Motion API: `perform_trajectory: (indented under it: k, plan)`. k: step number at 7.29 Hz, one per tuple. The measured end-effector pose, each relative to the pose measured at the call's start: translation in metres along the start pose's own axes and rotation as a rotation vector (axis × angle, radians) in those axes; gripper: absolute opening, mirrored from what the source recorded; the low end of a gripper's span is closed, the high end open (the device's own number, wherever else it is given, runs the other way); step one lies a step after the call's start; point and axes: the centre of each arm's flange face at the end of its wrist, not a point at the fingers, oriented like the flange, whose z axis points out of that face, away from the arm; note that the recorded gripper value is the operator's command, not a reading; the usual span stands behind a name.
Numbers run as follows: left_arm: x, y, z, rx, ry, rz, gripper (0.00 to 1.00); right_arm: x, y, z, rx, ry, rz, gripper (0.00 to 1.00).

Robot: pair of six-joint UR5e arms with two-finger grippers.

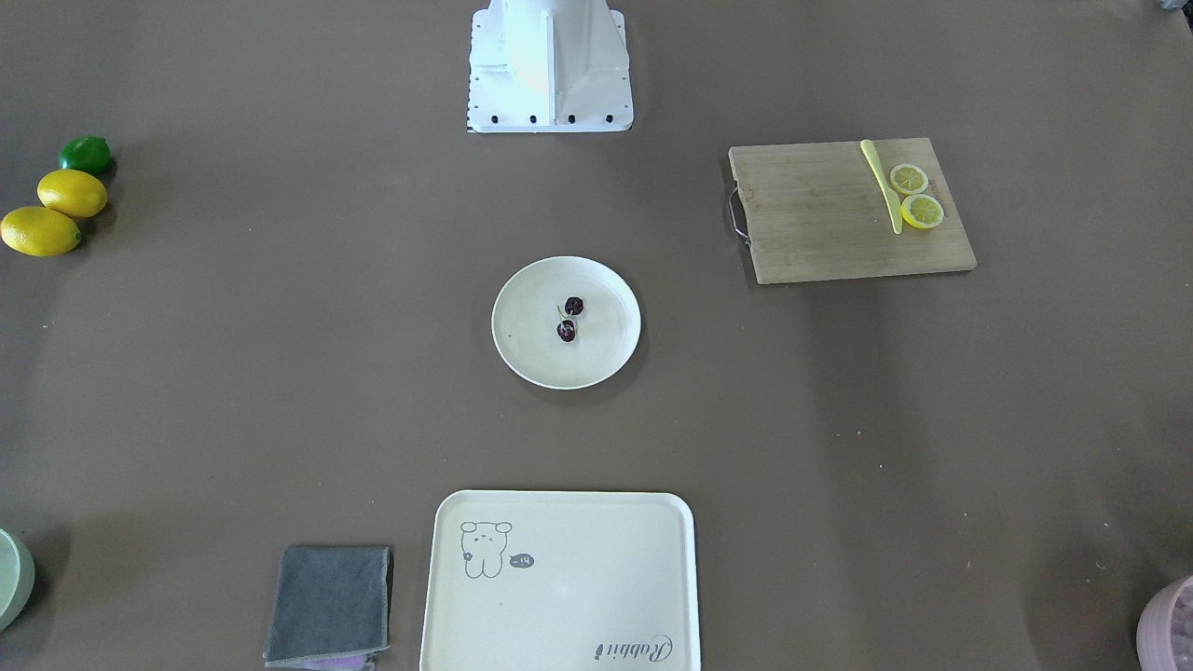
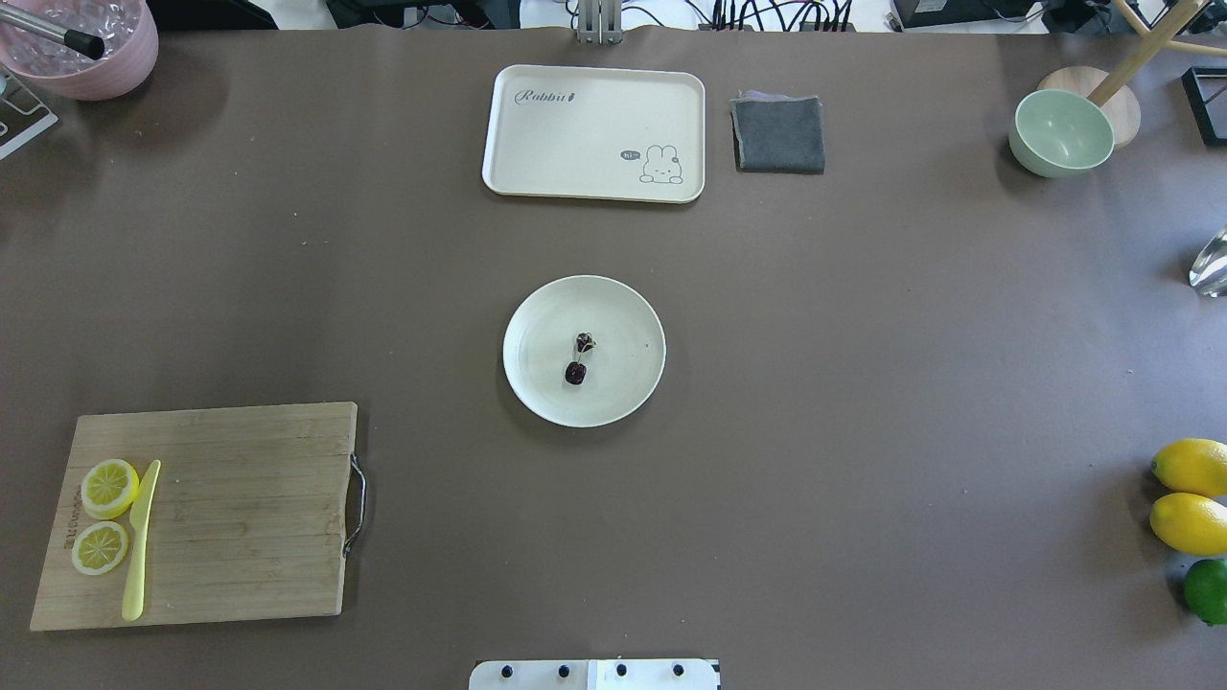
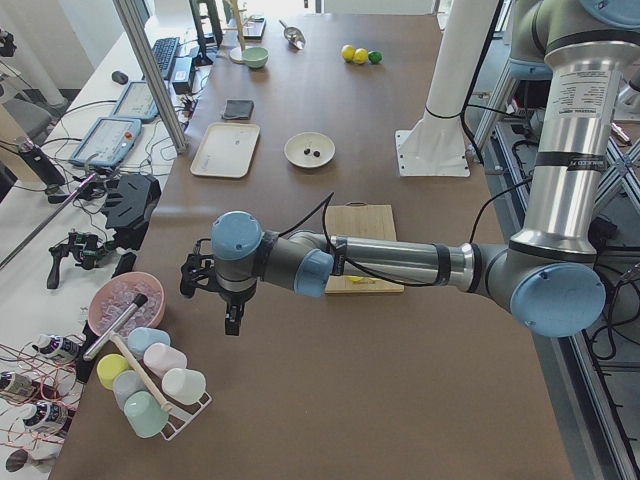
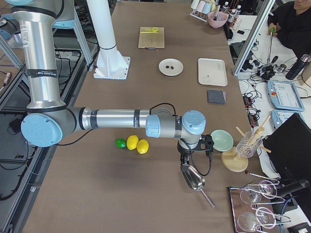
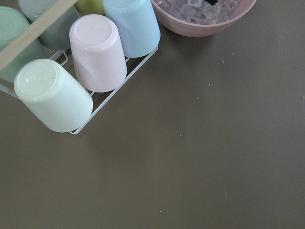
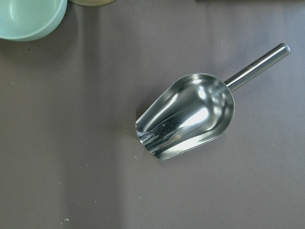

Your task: Place red cherry on plate

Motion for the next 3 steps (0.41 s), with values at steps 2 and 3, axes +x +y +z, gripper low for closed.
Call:
perform_trajectory:
  k: [2, 3]
  plan:
    - [0.0004, -0.0005, -0.0002, 0.001, 0.0, 0.0, 0.98, -0.0004, -0.0006, -0.0005, 0.001, 0.0, -0.001, 1.0]
    - [0.0006, -0.0008, -0.0004, 0.001, 0.0, 0.001, 0.98, -0.0008, -0.0011, -0.0009, 0.002, 0.0, -0.001, 1.0]
